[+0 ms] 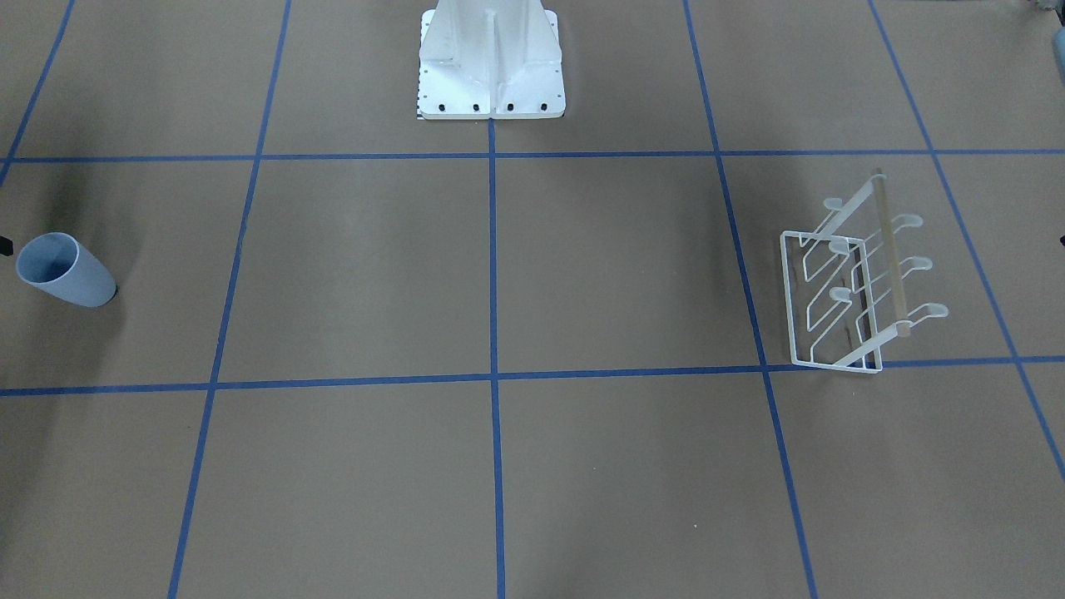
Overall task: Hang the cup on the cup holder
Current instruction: 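Lower the right gripper to the light blue cup's rim and grasp it, then lift the cup with the right gripper and carry it toward the table center, then bring the left gripper to the cup's base while the right gripper holds it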
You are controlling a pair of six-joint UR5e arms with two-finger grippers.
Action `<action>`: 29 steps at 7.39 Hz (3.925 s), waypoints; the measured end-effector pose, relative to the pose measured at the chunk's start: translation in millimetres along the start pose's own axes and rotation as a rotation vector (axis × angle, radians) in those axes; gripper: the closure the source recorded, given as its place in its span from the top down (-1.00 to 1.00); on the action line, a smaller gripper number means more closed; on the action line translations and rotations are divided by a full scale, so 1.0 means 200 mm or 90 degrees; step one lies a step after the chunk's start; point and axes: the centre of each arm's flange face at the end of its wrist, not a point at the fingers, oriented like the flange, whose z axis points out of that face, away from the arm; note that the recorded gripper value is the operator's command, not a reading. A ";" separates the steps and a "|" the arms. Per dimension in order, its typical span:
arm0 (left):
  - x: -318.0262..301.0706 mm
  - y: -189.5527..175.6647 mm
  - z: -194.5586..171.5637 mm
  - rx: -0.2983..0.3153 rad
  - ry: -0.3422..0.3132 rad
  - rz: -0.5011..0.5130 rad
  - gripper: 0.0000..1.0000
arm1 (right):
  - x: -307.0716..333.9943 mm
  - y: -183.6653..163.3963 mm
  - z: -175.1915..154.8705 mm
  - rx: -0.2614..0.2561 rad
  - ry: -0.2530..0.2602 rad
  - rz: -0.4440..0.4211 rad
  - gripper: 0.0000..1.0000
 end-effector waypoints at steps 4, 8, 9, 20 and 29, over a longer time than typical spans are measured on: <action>0.00 0.01 0.03 -0.017 0.028 -0.009 0.97 | 0.01 -0.01 0.18 -0.044 -0.003 0.000 0.83; -0.01 0.02 0.04 -0.023 0.030 -0.015 0.97 | -0.05 -0.07 0.22 -0.049 -0.006 -0.015 -1.00; -0.02 0.02 0.04 -0.024 0.029 -0.016 0.97 | -0.09 -0.10 0.20 -0.043 -0.008 -0.025 -1.00; 0.75 -0.10 -0.08 0.084 0.247 -0.063 0.97 | -1.75 -0.34 -0.17 0.267 -0.353 0.094 -1.00; 1.99 0.44 -0.29 0.039 0.780 -0.221 0.97 | -2.48 0.12 0.01 0.385 -0.741 0.037 -1.00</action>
